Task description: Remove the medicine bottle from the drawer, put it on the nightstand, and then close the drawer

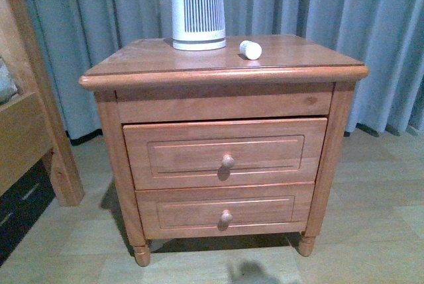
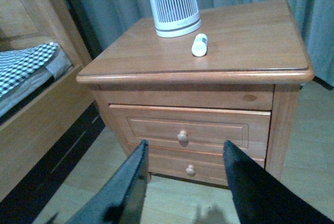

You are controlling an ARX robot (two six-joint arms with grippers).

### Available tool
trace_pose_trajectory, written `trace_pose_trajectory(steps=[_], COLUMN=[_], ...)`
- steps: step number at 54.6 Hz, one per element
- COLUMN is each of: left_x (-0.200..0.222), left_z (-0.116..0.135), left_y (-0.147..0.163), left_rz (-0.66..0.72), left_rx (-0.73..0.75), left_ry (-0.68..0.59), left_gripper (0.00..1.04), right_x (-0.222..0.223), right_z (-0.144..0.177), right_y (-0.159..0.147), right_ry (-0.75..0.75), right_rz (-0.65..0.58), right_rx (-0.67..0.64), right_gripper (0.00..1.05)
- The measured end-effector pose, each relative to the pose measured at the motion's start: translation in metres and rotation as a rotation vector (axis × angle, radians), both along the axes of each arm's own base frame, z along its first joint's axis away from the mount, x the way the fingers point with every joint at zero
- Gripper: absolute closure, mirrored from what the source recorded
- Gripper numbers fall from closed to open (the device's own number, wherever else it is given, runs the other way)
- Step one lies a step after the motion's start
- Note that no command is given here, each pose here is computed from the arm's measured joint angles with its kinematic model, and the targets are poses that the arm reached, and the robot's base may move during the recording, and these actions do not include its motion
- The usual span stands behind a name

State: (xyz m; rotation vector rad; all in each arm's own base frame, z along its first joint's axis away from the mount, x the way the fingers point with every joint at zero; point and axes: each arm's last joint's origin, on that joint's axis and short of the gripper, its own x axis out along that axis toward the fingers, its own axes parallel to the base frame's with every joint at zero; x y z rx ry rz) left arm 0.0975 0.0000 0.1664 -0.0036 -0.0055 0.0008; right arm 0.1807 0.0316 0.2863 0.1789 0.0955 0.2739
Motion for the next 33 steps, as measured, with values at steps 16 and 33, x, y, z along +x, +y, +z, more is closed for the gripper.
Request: trace_pose_trajectory(steps=[16,33], left_x=[0.000,0.000], left_z=[0.000,0.000], left_y=[0.000,0.000], left_rz=[0.000,0.000], left_rx=[0.000,0.000], left_ry=[0.000,0.000], left_gripper=[0.07,0.07], right_x=[-0.084,-0.083], right_z=[-0.066,-0.119], right_y=[-0.031,-0.031], right_ry=[-0.112,-0.099], right_rz=[-0.274,-0.272], right_rx=[-0.160,-0.172], right_gripper=[1.02,1.02])
